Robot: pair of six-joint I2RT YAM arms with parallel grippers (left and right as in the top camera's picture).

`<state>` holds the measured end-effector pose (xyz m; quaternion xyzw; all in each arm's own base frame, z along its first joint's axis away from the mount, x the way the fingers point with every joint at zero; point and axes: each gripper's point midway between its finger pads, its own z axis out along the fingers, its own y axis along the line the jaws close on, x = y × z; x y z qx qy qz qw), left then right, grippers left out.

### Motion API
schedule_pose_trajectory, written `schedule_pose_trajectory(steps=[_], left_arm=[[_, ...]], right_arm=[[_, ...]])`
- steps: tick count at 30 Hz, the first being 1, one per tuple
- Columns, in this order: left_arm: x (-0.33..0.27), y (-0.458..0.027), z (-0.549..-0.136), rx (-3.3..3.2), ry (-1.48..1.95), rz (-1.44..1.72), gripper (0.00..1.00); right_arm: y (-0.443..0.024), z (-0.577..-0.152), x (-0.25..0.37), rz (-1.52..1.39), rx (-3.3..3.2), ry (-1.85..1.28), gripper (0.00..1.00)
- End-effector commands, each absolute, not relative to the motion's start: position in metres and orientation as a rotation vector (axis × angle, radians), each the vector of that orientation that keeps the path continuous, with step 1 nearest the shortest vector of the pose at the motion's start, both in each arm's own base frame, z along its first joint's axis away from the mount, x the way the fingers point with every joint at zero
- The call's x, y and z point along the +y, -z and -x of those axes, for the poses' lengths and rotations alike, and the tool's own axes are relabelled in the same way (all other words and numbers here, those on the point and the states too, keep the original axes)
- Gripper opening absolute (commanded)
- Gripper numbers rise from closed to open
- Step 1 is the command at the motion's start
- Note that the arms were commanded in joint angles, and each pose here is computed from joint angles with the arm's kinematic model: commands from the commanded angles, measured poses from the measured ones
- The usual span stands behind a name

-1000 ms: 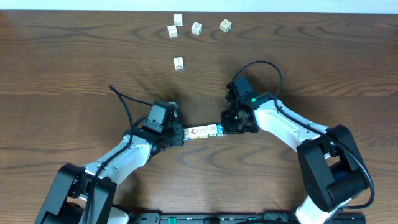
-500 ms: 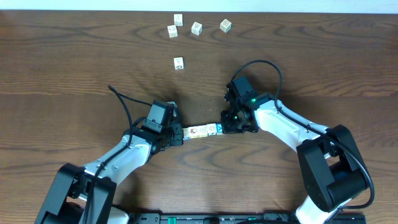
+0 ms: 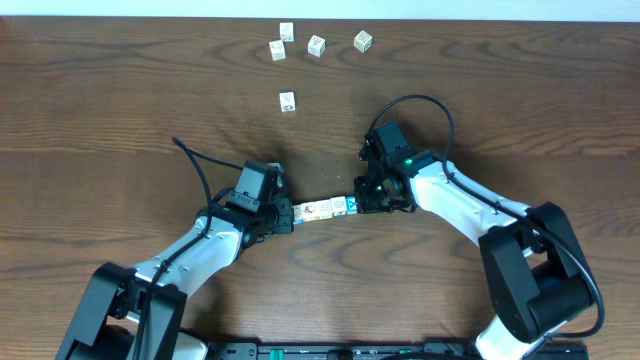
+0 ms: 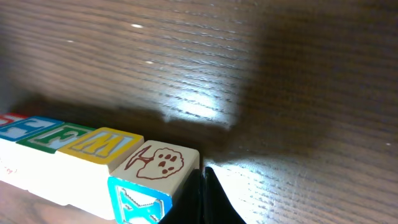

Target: Lift 5 blocks

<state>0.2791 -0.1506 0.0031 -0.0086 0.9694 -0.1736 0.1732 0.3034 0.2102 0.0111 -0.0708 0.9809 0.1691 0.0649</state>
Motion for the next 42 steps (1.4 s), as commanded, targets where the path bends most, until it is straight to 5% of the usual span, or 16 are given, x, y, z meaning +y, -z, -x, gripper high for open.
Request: schedule_pose_trajectory(steps=[1,42], left_arm=[[-0.192,-0.029,-0.275,2.706,0.766,-0.111,0.07],[-0.201,-0.075,-0.281,2.57,0.846,-0.154,0.07]], right_arm=[[-0.055,-0.284,0.262,0.403,2.862,-0.914,0.01],[-0.067,-0.28,0.271,0.429,2.831,-1.008,0.01]])
